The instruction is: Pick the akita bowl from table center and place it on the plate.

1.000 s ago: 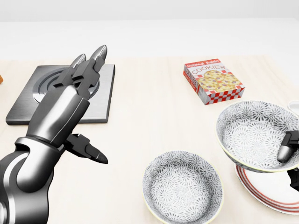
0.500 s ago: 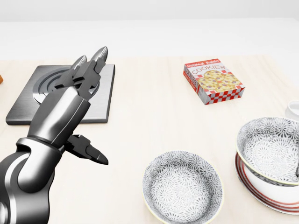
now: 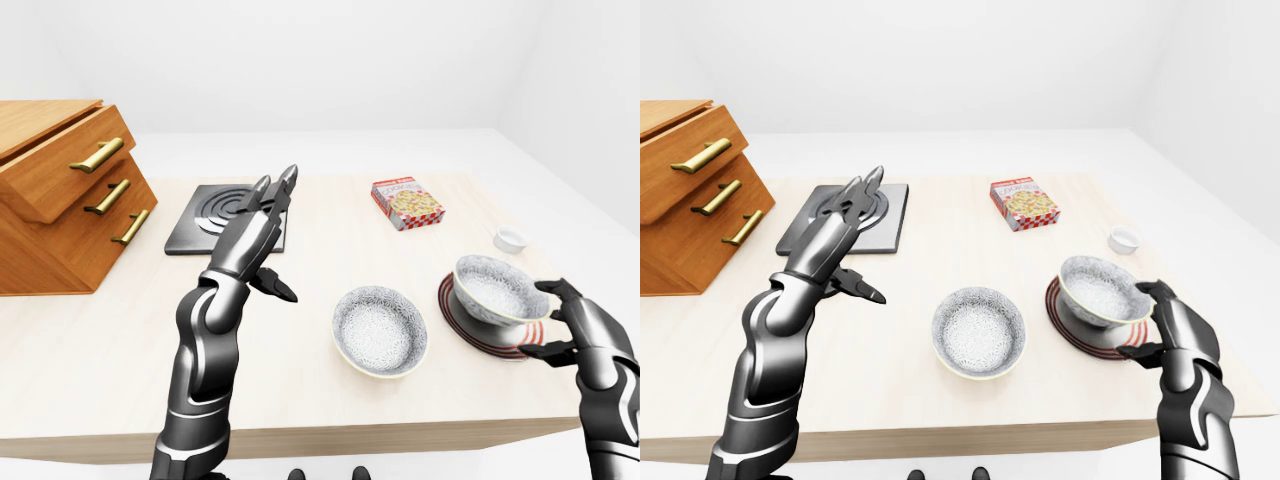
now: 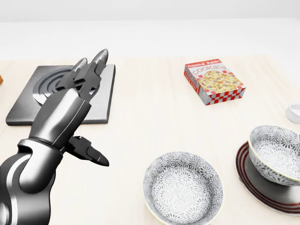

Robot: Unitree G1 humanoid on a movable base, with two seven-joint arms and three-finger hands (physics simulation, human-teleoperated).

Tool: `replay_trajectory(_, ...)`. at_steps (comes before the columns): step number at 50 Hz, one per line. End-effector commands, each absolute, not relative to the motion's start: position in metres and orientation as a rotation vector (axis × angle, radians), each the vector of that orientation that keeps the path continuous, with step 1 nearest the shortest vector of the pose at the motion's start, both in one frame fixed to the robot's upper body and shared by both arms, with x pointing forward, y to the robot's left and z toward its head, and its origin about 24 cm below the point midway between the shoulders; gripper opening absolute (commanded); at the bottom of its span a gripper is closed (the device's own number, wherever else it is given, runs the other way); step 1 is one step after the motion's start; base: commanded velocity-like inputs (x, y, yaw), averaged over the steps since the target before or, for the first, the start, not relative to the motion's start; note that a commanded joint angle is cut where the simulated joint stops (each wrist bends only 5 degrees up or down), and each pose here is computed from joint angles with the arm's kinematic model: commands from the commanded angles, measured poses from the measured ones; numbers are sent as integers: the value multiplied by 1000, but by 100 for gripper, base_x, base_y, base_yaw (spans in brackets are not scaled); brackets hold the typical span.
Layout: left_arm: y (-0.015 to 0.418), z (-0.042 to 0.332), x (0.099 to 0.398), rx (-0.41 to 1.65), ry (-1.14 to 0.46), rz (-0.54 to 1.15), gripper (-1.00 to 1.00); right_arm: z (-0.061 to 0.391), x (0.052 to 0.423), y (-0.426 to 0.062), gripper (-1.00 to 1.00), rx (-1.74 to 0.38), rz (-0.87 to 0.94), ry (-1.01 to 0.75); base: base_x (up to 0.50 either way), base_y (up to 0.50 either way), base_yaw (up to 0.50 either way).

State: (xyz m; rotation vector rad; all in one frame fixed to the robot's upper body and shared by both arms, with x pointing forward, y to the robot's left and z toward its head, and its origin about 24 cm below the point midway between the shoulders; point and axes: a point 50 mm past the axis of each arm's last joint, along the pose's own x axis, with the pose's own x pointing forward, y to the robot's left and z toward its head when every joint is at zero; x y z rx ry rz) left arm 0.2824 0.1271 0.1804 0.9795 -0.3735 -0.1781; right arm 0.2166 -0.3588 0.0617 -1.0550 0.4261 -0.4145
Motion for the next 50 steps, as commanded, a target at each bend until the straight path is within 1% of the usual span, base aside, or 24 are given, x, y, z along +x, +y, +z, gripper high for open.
replay_trajectory(1, 127, 179, 283, 978, -370, -178, 100, 68, 219, -358, 100, -1033, -434, 387, 0, 0, 0)
replay_trajectory(10, 126, 180, 281, 980, -375, -179, 100, 79, 219, -353, 100, -1045, -415, 348, 0, 0, 0)
replay_trajectory(13, 126, 180, 280, 982, -376, -179, 100, 89, 218, -348, 100, -1053, -400, 318, 0, 0, 0)
replay_trajectory(19, 126, 181, 280, 981, -378, -179, 100, 127, 208, -332, 100, -1057, -307, 227, 0, 0, 0)
replay_trajectory(20, 126, 182, 279, 981, -382, -179, 100, 142, 204, -327, 100, -1062, -279, 183, 0, 0, 0)
replay_trajectory(23, 127, 183, 278, 980, -385, -175, 100, 165, 198, -317, 100, -1067, -217, 120, 0, 0, 0)
replay_trajectory(24, 127, 183, 278, 980, -386, -175, 100, 179, 191, -307, 100, -1050, -165, 47, 0, 0, 0)
replay_trajectory(26, 126, 183, 277, 981, -390, -175, 100, 190, 184, -300, 100, -1067, -177, -19, 0, 0, 0)
replay_trajectory(28, 127, 184, 277, 979, -394, -173, 100, 213, 174, -293, 100, -1087, -204, -142, 0, 0, 0)
replay_trajectory(31, 127, 186, 277, 978, -399, -173, 100, 229, 166, -292, 100, -1086, -229, -228, 0, 0, 0)
replay_trajectory(32, 127, 186, 277, 977, -400, -172, 100, 240, 163, -289, 100, -1080, -234, -305, 0, 0, 0)
replay_trajectory(35, 128, 187, 277, 971, -404, -169, 100, 254, 163, -280, 100, -1059, -193, -422, 0, 0, 0)
replay_trajectory(36, 128, 187, 277, 966, -404, -167, 100, 257, 167, -274, 100, -1029, -160, -470, 0, 0, 0)
replay_trajectory(37, 128, 187, 277, 966, -405, -168, 100, 257, 168, -273, 100, -1027, -144, -474, 0, 0, 0)
replay_trajectory(38, 128, 187, 277, 956, -406, -168, 100, 260, 171, -264, 100, -977, -99, -543, 0, 0, 0)
replay_trajectory(41, 126, 187, 276, 945, -416, -173, 100, 255, 182, -253, 100, -879, 10, -588, 0, 0, 0)
replay_trajectory(42, 125, 188, 276, 938, -421, -174, 100, 249, 192, -249, 100, -799, 12, -606, 0, 0, 0)
replay_trajectory(48, 126, 192, 274, 904, -448, -169, 100, 239, 216, -235, 100, -540, 17, -677, 0, 0, 0)
replay_trajectory(50, 126, 194, 274, 896, -458, -165, 100, 237, 220, -232, 100, -487, 19, -686, 0, 0, 0)
